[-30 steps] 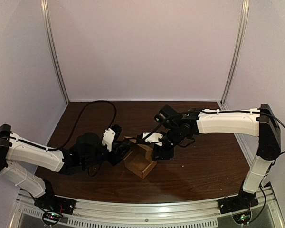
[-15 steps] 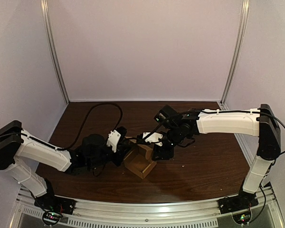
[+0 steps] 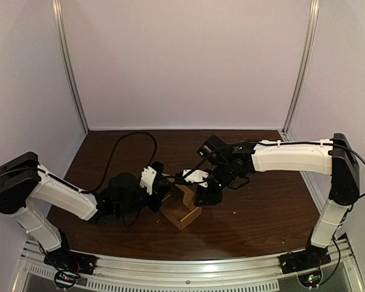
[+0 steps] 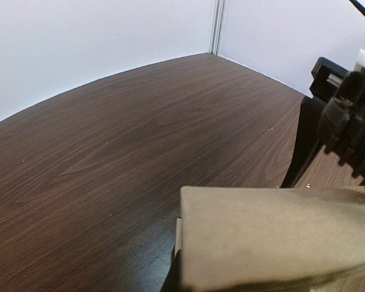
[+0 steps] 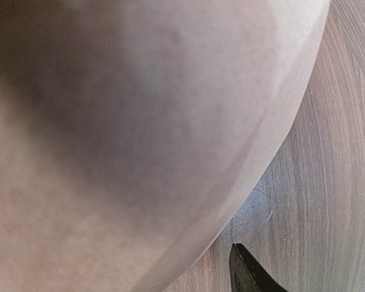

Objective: Fold the paper box

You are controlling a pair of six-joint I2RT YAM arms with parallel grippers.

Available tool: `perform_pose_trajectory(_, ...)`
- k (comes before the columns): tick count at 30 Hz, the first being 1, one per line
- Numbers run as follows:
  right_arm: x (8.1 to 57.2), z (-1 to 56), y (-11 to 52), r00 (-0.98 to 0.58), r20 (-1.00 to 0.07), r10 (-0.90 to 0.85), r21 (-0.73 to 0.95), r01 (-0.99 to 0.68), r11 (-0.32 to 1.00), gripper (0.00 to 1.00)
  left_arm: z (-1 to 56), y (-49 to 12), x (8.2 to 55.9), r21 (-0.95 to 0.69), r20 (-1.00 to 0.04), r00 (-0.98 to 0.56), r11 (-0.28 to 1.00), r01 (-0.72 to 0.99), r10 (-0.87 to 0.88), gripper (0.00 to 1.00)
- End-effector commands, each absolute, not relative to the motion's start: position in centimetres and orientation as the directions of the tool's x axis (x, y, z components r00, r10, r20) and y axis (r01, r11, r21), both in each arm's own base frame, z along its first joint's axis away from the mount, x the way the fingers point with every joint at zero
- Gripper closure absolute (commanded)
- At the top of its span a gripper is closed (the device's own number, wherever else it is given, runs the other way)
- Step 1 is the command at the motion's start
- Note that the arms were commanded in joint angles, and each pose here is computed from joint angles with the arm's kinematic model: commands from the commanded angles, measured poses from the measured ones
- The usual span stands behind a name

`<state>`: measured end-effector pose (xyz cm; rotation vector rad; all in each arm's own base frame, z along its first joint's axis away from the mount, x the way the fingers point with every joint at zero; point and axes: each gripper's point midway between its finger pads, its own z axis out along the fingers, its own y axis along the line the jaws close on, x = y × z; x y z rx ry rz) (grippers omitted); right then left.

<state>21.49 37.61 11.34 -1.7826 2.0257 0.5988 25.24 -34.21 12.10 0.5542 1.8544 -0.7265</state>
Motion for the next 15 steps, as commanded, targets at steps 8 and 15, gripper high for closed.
perform_pose_trajectory(8,21.0,10.6,37.3,-0.131,-0.538,-0.833,0.069,-0.991,0.112,0.54,11.0,-33.1,23.5,-0.253,-0.933,-0.359,0.693,0.675,0.009,1.0)
perform_pose_trajectory(15,20.9,10.4,37.2,-0.116,-0.545,-0.83,0.055,-0.993,0.103,0.54,10.5,-32.3,23.0,-0.243,-0.94,-0.342,0.689,0.683,0.008,0.99)
